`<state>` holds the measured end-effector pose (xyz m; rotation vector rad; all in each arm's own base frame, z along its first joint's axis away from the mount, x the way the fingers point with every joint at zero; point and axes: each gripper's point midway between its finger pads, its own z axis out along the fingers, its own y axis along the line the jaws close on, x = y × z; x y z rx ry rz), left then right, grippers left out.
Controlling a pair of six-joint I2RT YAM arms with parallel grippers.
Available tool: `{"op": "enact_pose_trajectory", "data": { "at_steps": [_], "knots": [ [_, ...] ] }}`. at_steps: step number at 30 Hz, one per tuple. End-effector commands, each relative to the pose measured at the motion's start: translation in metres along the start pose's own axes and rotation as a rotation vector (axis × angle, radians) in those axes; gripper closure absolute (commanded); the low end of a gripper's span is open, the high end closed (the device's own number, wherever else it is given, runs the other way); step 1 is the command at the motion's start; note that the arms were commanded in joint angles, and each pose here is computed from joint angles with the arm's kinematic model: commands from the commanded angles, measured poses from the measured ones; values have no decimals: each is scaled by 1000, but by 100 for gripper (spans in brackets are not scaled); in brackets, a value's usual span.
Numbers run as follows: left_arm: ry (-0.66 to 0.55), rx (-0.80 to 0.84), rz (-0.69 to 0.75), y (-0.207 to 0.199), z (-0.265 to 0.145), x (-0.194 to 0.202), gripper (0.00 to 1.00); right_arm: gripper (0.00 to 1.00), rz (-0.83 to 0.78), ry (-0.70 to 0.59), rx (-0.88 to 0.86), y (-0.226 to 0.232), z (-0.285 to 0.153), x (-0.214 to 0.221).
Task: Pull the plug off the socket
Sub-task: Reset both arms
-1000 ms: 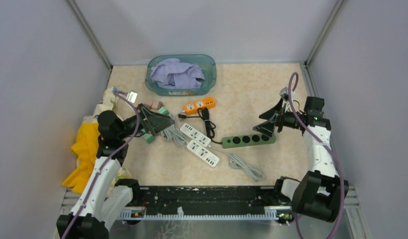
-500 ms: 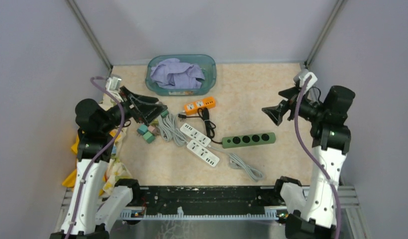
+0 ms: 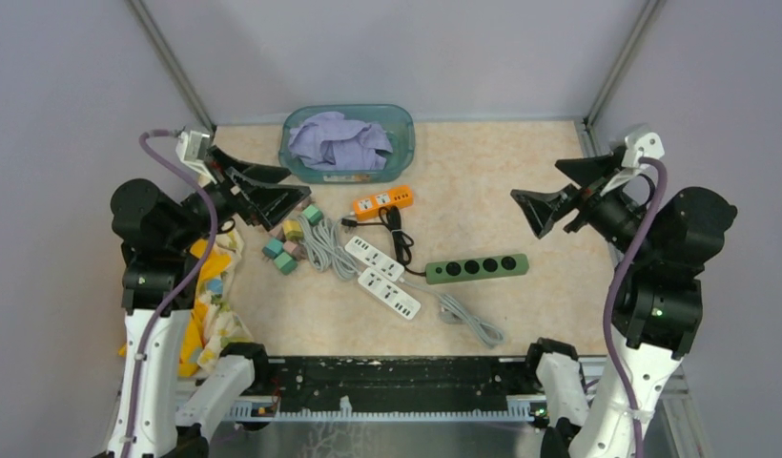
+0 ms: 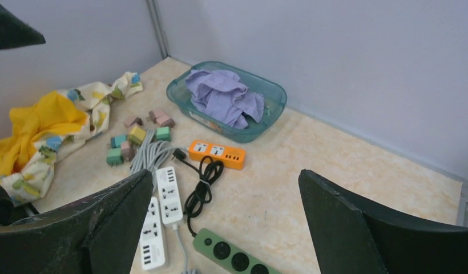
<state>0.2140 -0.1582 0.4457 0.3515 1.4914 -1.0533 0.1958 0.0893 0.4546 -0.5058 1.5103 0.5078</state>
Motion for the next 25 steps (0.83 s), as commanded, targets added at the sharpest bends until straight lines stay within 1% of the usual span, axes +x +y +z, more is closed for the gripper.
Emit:
{"op": "enact_pose_trajectory", "data": {
  "at_steps": [1, 6, 13, 25],
  "knots": [
    [-5, 20, 30, -16, -5, -12, 0, 1, 83, -59, 97, -2, -8, -27],
    [-12, -4, 75, -20, -9, -21, 0, 1, 115, -78, 101, -3, -7, -33],
    [-16, -21, 94, -17, -9, -24, 0, 1, 102, -103, 129, -8, -7, -48],
    [-12, -21, 101, -16, -9, -23, 0, 1, 125, -90, 156, -21, -1, -44]
  ]
}}
